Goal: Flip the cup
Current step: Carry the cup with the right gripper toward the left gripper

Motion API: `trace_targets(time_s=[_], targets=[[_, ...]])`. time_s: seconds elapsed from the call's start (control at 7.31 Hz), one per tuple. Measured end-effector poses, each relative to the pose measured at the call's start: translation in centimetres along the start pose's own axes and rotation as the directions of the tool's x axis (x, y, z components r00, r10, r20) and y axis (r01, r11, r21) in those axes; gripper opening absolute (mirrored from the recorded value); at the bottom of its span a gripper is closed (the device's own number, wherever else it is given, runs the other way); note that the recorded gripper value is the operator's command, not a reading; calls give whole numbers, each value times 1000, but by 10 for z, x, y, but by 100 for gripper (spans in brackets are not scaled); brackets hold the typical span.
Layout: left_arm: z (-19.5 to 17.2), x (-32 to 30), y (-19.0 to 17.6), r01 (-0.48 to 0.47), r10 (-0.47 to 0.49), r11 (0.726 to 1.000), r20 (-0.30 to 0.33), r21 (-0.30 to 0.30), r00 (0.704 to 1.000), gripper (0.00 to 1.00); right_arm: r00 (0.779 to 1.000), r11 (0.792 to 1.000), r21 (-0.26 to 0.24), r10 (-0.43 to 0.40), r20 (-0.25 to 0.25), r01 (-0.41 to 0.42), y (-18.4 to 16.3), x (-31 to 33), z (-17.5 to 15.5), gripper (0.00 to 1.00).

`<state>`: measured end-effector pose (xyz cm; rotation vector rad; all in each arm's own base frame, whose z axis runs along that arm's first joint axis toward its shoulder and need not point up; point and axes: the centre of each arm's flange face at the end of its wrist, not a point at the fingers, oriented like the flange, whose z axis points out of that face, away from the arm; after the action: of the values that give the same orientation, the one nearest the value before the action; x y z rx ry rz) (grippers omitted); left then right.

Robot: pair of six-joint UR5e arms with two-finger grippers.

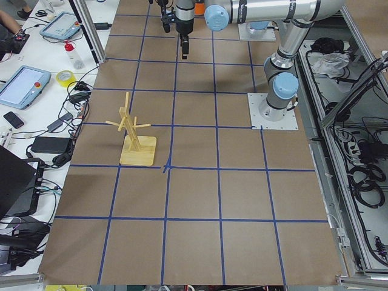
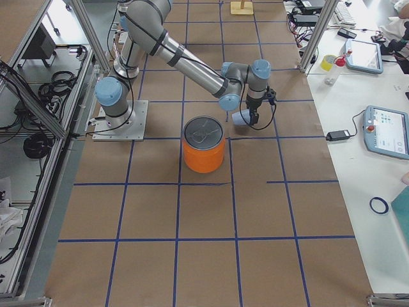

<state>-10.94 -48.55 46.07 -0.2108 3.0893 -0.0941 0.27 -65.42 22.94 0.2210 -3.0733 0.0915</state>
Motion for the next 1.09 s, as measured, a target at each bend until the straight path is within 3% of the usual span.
trace_targets(time_s=[0.27, 0.41, 0.55, 0.82, 1.09], targets=[[0, -1, 0, 0, 0, 1000, 6, 1, 1000, 100, 982, 978, 79, -190, -18, 191, -5, -100, -52, 4], [0, -1, 0, 1, -1, 1000, 6, 2, 1000, 100, 953, 946, 113, -303, -17, 303, -2, -162, -67, 4], [0, -1, 0, 1, -1, 1000, 6, 2, 1000, 100, 902, 892, 144, -431, -8, 428, 3, -221, -74, 5], [0, -1, 0, 1, -1, 1000, 6, 2, 1000, 100, 771, 755, 191, -637, -14, 627, 13, -305, -69, 6], [-1, -1, 0, 1, -1, 1000, 7, 2, 1000, 100, 606, 586, 219, -795, -28, 780, 28, -366, -49, 8]])
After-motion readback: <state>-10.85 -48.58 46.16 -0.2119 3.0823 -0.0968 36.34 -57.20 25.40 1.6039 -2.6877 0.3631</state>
